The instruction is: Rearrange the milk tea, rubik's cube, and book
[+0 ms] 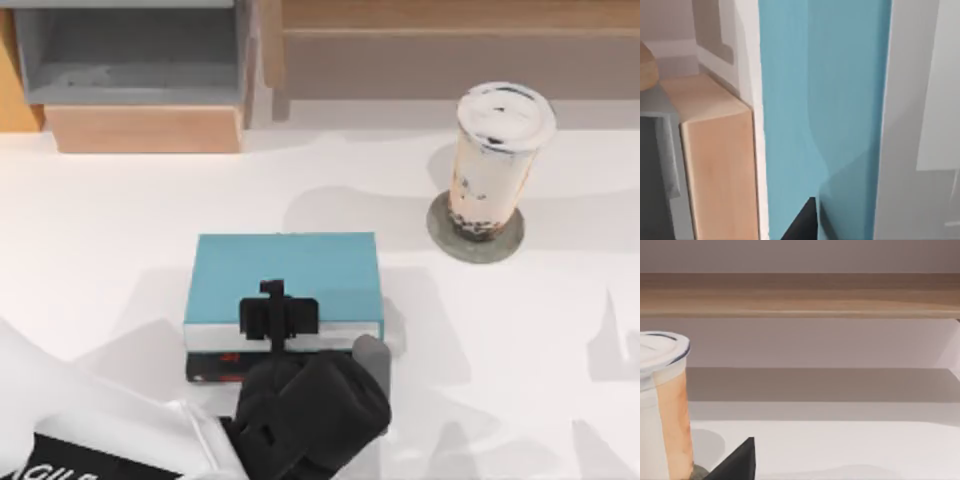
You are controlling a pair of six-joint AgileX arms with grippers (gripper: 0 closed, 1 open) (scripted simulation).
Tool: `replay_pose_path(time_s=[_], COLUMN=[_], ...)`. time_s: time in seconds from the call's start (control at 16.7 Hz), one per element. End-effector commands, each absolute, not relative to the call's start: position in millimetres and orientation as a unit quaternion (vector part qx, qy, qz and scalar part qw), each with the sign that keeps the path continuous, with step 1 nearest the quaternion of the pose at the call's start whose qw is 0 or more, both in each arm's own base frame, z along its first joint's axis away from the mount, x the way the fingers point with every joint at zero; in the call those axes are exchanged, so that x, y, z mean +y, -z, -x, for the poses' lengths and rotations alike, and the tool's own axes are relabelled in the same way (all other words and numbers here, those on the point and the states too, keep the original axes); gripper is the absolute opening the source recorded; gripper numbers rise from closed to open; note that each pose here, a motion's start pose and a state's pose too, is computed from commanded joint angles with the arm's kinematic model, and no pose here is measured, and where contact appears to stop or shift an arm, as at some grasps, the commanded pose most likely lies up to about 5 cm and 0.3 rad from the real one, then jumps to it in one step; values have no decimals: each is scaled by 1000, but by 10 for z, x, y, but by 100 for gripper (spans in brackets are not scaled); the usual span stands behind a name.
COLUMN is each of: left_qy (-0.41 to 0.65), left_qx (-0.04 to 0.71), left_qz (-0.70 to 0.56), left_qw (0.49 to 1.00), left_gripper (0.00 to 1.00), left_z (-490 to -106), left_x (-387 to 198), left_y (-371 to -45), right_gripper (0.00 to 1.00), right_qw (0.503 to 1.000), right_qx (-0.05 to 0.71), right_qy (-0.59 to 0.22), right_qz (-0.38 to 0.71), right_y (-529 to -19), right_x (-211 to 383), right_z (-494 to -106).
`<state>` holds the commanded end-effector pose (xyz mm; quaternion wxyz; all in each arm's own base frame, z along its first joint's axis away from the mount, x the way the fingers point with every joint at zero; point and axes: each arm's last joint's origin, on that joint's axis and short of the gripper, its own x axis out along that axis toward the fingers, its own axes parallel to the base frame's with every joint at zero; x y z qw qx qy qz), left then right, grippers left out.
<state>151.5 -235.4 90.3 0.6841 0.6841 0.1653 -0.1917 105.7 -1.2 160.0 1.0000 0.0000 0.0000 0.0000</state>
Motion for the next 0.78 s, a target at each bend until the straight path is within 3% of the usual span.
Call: replay_pose_path(time_s=[0.42, 0.78], left_qy=[196, 196], left_qx=[167, 167], left_qz=[-686, -686], left_qw=[680, 680], left_gripper=[0, 45], left_z=[-1536, -1536], left_x=[-2347, -2347], left_y=[-847, -847], right_gripper=[100, 100], right_qw=[1000, 1000], right_qx=[0, 0], right_qy=[0, 0], right_qz=[0, 0], right_y=[-1600, -1600], right_x=[-12, -12], right_z=[-1057, -1057])
